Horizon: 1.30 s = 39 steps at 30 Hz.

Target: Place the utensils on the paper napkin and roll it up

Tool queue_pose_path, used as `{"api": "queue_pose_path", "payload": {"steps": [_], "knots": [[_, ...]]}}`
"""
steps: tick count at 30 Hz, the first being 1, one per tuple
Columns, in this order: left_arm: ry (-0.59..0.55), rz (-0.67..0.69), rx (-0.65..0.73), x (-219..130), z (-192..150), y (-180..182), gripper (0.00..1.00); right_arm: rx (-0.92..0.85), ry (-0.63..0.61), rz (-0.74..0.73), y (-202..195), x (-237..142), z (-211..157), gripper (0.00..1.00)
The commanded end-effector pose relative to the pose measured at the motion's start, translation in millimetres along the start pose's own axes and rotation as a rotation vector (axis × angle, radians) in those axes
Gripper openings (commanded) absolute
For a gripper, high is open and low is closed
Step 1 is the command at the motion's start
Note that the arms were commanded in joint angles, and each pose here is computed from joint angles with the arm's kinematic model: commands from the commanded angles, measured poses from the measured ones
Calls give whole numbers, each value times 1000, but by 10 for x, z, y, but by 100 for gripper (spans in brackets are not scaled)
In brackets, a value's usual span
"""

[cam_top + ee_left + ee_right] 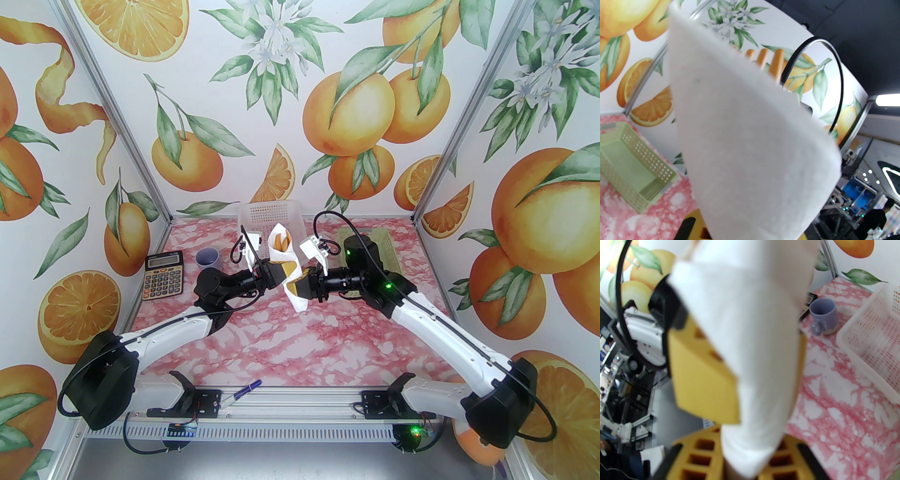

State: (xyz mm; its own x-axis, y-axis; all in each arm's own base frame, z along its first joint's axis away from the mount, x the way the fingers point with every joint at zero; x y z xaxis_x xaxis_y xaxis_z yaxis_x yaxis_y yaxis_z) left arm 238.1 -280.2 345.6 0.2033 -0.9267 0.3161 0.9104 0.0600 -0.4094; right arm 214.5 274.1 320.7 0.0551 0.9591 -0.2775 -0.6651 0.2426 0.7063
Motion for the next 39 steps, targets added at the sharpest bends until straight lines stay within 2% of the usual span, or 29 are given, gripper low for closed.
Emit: {"api": "queue_pose_path", "payload": {"steps": [1, 5, 7, 10, 14, 19, 22, 26, 36, 39], "knots": [[-53, 2, 65, -14, 256, -86, 1, 5, -4, 27, 87, -186, -58, 31], [-52, 19, 69, -22, 241, -56, 0, 13, -32, 55, 131, -298, -77, 59], [-50, 21, 69, -21, 240, -48, 0, 16, -35, 49, 121, -317, -107, 66], [-49, 25, 68, -15, 241, -40, 0, 32, -45, 67, 107, -296, -138, 71], [-46, 25, 68, -8, 245, -43, 0, 54, -15, 95, 109, -174, -210, 72], [-54, 42, 66, -14, 271, -34, 0, 83, 13, 68, 1, -124, -303, 66], [-55, 45, 60, -16, 277, -36, 0, 108, 28, 93, -9, -87, -340, 56], [-52, 56, 51, -15, 286, -29, 0, 120, 54, 82, -47, -68, -415, 50], [-59, 91, 12, -30, 289, 39, 0, 136, 97, 58, -107, -68, -560, 15], [-67, 94, 3, -39, 305, 46, 0, 134, 114, 35, -149, -71, -621, 8]]}}
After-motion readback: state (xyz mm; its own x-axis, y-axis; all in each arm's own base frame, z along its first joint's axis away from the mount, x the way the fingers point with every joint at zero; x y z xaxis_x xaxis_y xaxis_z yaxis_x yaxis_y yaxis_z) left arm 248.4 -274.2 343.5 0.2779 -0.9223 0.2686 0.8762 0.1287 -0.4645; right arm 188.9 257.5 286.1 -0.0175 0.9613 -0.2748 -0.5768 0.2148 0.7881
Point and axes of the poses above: each hand's point on the last joint's axis, 136 mm out from that joint toward the fingers, its own x axis out along the fingers, its own y axis along the line the jaws close on, z = x × y, the point moved 3 cm from there along -x, back along the fingers, and after that the axes turned 15 degrees about x, right-handed, at the moved point
